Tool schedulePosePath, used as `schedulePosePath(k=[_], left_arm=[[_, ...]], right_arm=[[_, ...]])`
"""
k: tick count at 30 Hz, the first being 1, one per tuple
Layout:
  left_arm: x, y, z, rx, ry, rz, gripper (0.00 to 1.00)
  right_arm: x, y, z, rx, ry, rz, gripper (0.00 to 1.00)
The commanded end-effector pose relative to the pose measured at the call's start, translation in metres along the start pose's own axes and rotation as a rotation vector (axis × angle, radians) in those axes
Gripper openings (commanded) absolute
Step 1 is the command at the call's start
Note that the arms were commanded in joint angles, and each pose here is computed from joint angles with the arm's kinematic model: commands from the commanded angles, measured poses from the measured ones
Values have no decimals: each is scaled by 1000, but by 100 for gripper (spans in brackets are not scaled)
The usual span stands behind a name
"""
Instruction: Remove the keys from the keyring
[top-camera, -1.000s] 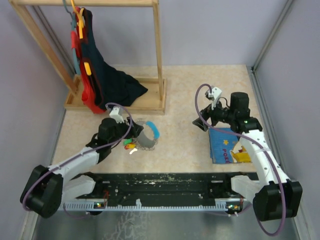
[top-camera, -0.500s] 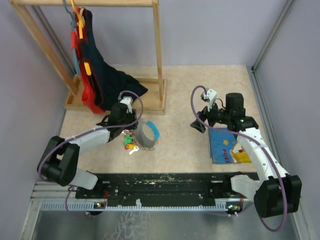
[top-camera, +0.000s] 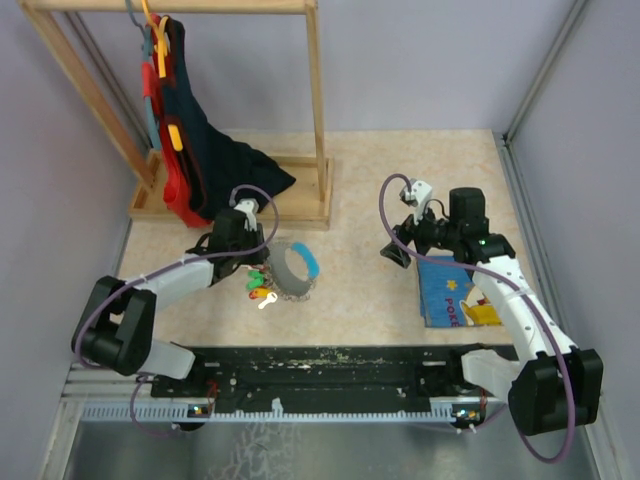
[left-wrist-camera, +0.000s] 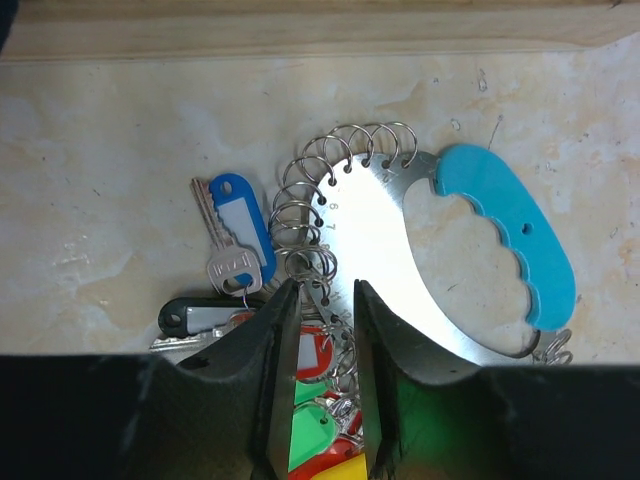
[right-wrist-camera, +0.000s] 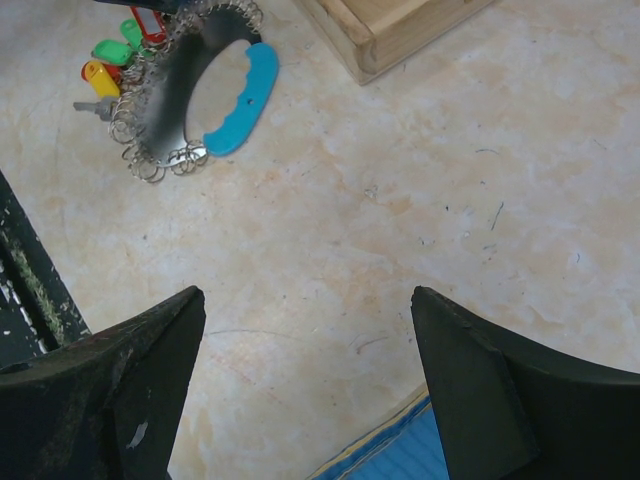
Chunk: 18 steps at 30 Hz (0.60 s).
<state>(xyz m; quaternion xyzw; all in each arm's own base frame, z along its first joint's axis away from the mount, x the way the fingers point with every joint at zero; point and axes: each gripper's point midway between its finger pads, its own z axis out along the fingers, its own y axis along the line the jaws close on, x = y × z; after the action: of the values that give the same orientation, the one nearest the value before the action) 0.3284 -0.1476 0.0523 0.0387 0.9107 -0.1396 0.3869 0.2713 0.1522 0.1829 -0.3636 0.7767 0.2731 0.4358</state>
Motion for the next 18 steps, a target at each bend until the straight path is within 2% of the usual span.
schedulePosePath(k=[1, 18], left_arm=[[5, -6, -10, 24, 23, -33, 34], [18, -2, -14, -2, 4, -114, 38]], right_arm=[[-10, 1, 3, -12, -31, -43, 84], [-10, 5, 3, -33, -36, -37, 84]])
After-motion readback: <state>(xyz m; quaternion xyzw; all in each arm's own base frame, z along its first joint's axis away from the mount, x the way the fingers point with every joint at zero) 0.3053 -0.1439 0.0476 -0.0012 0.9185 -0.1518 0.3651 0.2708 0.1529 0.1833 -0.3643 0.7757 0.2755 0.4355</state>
